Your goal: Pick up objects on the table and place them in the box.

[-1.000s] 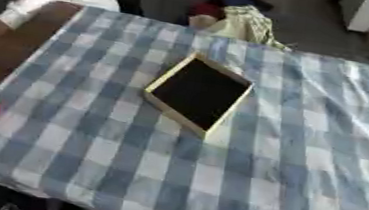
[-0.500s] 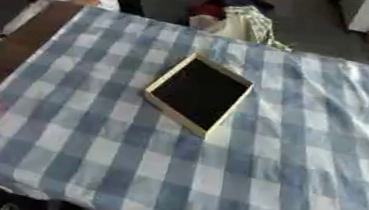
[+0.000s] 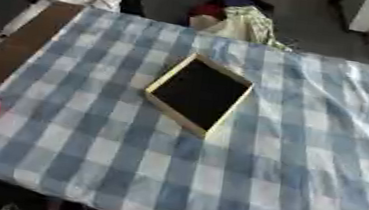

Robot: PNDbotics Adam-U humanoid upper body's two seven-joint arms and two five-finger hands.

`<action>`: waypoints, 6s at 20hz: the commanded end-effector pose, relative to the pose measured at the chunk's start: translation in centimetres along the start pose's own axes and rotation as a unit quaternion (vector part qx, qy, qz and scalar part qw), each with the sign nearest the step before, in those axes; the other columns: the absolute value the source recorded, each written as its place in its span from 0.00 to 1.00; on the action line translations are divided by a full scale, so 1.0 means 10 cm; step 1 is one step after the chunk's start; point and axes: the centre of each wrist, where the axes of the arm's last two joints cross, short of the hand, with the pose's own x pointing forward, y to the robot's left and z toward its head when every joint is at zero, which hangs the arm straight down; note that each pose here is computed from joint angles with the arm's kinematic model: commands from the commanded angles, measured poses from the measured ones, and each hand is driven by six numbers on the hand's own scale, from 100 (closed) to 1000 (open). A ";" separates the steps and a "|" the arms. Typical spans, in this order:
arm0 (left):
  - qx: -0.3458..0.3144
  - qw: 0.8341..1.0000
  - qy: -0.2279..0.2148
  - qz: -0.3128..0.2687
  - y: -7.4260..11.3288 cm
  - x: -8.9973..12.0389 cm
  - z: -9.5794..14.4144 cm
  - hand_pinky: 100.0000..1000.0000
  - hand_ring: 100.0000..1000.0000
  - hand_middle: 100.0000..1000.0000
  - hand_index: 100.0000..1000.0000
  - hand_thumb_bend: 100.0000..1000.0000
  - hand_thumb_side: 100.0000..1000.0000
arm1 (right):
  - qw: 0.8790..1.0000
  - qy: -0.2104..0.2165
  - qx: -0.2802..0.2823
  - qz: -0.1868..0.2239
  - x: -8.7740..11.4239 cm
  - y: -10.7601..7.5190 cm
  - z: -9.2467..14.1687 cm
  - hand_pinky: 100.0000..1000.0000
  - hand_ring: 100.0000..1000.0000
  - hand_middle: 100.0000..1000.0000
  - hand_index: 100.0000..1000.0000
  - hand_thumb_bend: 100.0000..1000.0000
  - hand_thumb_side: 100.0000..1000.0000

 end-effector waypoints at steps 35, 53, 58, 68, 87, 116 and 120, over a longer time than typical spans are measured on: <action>-0.169 0.969 0.149 -0.102 -0.34 -0.33 0.22 0.72 0.82 0.79 0.93 0.44 0.12 | 1.000 -0.023 0.003 0.012 0.06 -0.08 -0.09 0.76 0.55 0.65 0.70 0.00 0.89; -0.166 0.962 0.211 -0.044 -0.77 -0.63 0.34 0.67 0.81 0.81 0.90 0.35 0.03 | 1.000 -0.020 0.004 0.005 0.06 -0.06 -0.08 0.76 0.55 0.64 0.70 0.00 0.89; -0.124 0.968 0.211 -0.049 -0.74 -0.63 0.29 0.66 0.81 0.82 0.90 0.33 0.01 | 1.000 -0.019 0.005 0.004 0.06 -0.05 -0.07 0.76 0.55 0.64 0.70 0.00 0.89; -0.153 0.962 0.225 -0.030 -0.85 -0.76 0.21 0.66 0.82 0.83 0.90 0.32 0.05 | 1.000 -0.019 0.007 -0.003 0.06 -0.04 -0.08 0.76 0.55 0.64 0.70 0.00 0.89; -0.154 0.965 0.210 -0.023 -1.04 -0.82 0.11 0.42 0.62 0.58 0.70 0.20 0.01 | 1.000 -0.019 0.009 -0.007 0.07 -0.03 -0.08 0.76 0.55 0.64 0.70 0.00 0.89; -0.057 0.990 0.093 -0.092 -0.02 -0.44 -0.41 0.34 0.56 0.52 0.65 0.24 0.00 | 1.000 -0.020 0.011 -0.005 0.07 -0.04 -0.09 0.76 0.55 0.64 0.70 0.00 0.89; -0.043 0.992 0.056 -0.102 0.12 -0.32 -0.61 0.33 0.56 0.52 0.64 0.23 0.00 | 1.000 -0.020 0.012 -0.006 0.07 -0.03 -0.09 0.76 0.55 0.64 0.70 0.00 0.89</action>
